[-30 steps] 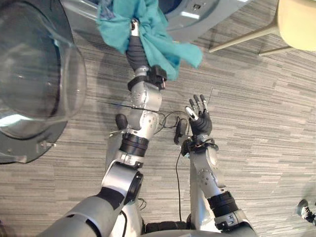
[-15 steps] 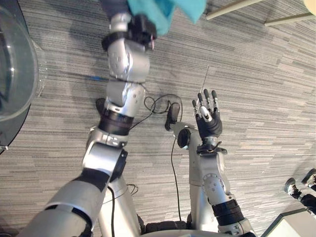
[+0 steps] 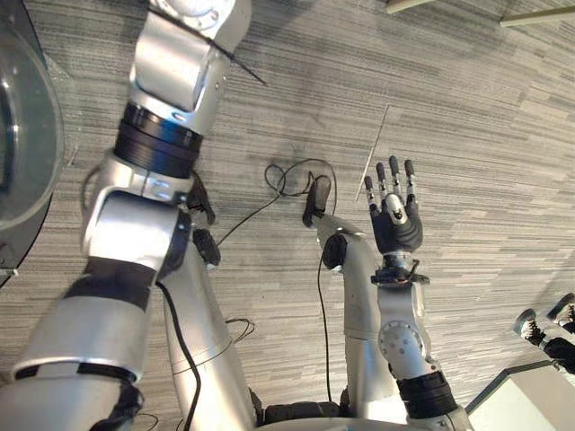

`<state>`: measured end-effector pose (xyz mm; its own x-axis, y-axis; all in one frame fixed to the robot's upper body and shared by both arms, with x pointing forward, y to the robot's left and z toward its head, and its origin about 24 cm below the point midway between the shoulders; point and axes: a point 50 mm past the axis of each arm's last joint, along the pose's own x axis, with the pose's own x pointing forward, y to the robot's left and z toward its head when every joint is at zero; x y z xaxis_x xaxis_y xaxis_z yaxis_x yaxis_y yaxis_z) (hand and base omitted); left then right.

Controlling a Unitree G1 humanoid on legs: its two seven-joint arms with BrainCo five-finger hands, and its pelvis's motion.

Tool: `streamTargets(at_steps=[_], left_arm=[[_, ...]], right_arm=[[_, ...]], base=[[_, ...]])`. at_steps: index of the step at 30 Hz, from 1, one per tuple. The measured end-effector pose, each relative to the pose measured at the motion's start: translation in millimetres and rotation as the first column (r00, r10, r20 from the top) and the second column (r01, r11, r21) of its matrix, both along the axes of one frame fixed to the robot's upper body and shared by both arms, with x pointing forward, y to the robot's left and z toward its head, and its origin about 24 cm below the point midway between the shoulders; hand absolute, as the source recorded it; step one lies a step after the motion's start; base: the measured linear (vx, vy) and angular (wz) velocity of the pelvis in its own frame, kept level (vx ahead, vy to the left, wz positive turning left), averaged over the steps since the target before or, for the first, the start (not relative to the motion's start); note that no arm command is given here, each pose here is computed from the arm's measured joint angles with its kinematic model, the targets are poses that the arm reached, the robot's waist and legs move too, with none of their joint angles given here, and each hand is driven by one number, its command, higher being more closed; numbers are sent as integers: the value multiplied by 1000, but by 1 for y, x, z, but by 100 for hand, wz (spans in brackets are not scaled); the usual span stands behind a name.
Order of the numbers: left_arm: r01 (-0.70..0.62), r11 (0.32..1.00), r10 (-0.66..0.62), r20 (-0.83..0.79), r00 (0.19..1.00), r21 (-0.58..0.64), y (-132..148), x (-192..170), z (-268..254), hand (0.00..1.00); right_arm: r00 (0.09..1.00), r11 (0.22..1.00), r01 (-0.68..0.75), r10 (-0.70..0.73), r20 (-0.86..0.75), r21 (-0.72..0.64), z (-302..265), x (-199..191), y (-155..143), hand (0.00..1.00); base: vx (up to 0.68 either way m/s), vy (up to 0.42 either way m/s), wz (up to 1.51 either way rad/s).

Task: Pick up the laundry basket with both hands and put the clothes into the washing machine.

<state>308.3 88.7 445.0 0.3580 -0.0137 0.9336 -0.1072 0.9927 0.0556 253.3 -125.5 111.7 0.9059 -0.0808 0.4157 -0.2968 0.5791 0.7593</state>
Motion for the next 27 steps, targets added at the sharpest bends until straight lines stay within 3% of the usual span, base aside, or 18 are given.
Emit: streamTargets(at_steps=[3, 6, 9, 14, 19, 20, 23, 25, 26, 27], left_arm=[[-296, 948, 283, 113, 952, 114, 3, -4, 12, 100], [-601, 777, 539, 295, 789, 188, 6, -14, 31, 100], [-676, 712, 595, 350, 724, 188, 1, -21, 41, 100], [-729, 668, 632, 404, 661, 148, -7, -34, 54, 100], [-713, 698, 652, 350, 672, 70, -15, -38, 66, 100], [-705, 707, 650, 336, 681, 61, -15, -39, 68, 0], [-546, 837, 537, 222, 814, -25, -6, -43, 79, 0], [-289, 957, 291, 84, 953, -32, 2, -33, 81, 0], [-104, 993, 101, -46, 994, -53, 5, -19, 75, 0], [-57, 997, 53, -73, 996, -54, 1, -17, 72, 0]], right_arm=[[999, 1000, 6, -7, 39, 13, 4, -7, -5, 0], [994, 999, 26, -29, 109, 23, 13, -11, -14, 0], [992, 999, 20, -25, 128, 35, 15, -12, -16, 0], [994, 999, 26, -29, 102, 40, 9, -15, -19, 0], [991, 999, 22, -28, 131, 49, 16, -17, -21, 0], [990, 998, 21, -28, 136, 58, 17, -18, -21, 0], [984, 997, 22, -35, 177, 77, 26, -21, -21, 0], [986, 995, 43, -57, 159, 92, 28, -22, -24, 0], [989, 994, 66, -77, 124, 90, 27, -20, -28, 0], [991, 994, 68, -76, 109, 80, 25, -21, -29, 0]], base=[[37, 35, -7], [32, 44, -4], [40, 51, -1], [57, 46, 5], [79, 38, 11], [84, 29, -1], [92, 22, -16], [132, 12, -8], [146, 9, 3], [137, 16, 6]])
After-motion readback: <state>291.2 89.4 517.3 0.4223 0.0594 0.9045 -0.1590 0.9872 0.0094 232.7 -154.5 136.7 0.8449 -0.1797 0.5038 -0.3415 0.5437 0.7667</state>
